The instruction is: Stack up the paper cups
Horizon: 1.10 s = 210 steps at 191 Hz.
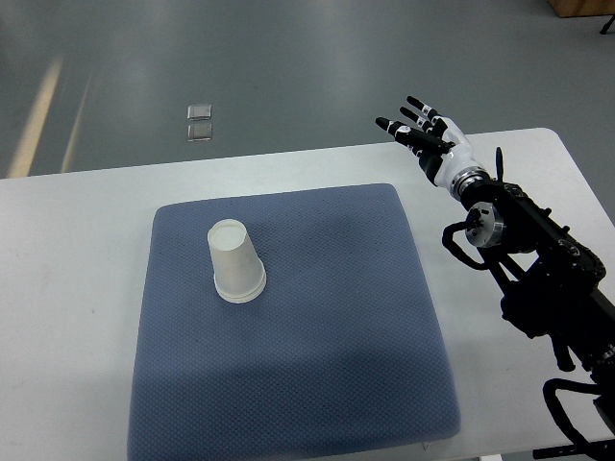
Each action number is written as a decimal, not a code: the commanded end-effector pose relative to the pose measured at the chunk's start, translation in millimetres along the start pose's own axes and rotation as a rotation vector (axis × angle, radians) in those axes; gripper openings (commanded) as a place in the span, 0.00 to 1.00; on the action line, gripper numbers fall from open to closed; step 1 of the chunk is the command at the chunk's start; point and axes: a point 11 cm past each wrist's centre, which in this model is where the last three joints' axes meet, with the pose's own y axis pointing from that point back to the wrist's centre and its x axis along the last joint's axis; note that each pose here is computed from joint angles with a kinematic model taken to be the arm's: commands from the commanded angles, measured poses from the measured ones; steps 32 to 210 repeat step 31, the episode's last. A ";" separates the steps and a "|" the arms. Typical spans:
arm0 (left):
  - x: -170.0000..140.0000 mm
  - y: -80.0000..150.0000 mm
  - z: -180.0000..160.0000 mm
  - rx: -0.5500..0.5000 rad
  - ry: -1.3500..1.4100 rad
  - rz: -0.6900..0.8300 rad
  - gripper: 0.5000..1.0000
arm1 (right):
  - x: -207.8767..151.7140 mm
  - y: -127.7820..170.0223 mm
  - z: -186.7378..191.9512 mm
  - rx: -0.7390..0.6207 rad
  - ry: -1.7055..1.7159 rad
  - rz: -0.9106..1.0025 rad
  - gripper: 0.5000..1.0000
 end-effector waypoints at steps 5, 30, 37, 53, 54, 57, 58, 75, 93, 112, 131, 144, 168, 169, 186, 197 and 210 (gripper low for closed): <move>0.0 0.0 0.0 0.000 0.001 0.000 1.00 | 2.2 1.9 10.6 -0.022 0.004 0.007 0.85; 0.0 0.0 0.0 0.000 0.000 0.000 1.00 | 12.8 4.1 23.3 -0.050 0.002 0.035 0.85; 0.0 0.0 0.0 0.000 0.000 0.000 1.00 | 12.8 4.1 23.3 -0.050 0.002 0.035 0.85; 0.0 0.0 0.0 0.000 0.000 0.000 1.00 | 12.8 4.1 23.3 -0.050 0.002 0.035 0.85; 0.0 0.0 0.0 0.000 0.000 0.000 1.00 | 12.8 4.1 23.3 -0.050 0.002 0.035 0.85; 0.0 0.0 0.0 0.000 0.000 0.000 1.00 | 12.8 4.1 23.3 -0.050 0.002 0.035 0.85; 0.0 0.0 0.0 0.000 0.000 0.000 1.00 | 12.8 4.1 23.3 -0.050 0.002 0.035 0.85; 0.0 0.0 0.0 0.000 0.000 0.000 1.00 | 12.8 4.1 23.3 -0.050 0.002 0.035 0.85; 0.0 0.0 0.0 0.000 0.000 0.000 1.00 | 12.8 4.1 23.3 -0.050 0.002 0.035 0.85; 0.0 0.0 0.0 0.000 0.000 0.000 1.00 | 12.8 4.1 23.3 -0.050 0.002 0.035 0.85; 0.0 0.0 0.0 0.000 0.000 0.000 1.00 | 12.8 4.1 23.3 -0.050 0.002 0.035 0.85; 0.0 0.0 0.0 0.000 0.000 0.000 1.00 | 12.8 4.1 23.3 -0.050 0.002 0.035 0.85; 0.0 0.0 0.0 0.000 0.000 0.000 1.00 | 12.8 4.1 23.3 -0.050 0.002 0.035 0.85; 0.0 0.0 0.0 0.000 0.000 0.000 1.00 | 12.8 4.1 23.3 -0.050 0.002 0.035 0.85; 0.0 0.0 0.0 0.000 0.000 0.000 1.00 | 12.8 4.1 23.3 -0.050 0.002 0.035 0.85; 0.0 0.0 0.0 0.000 0.000 0.000 1.00 | 12.8 4.1 23.3 -0.050 0.002 0.035 0.85; 0.0 0.0 0.0 0.000 0.000 0.000 1.00 | 12.8 4.1 23.3 -0.050 0.002 0.035 0.85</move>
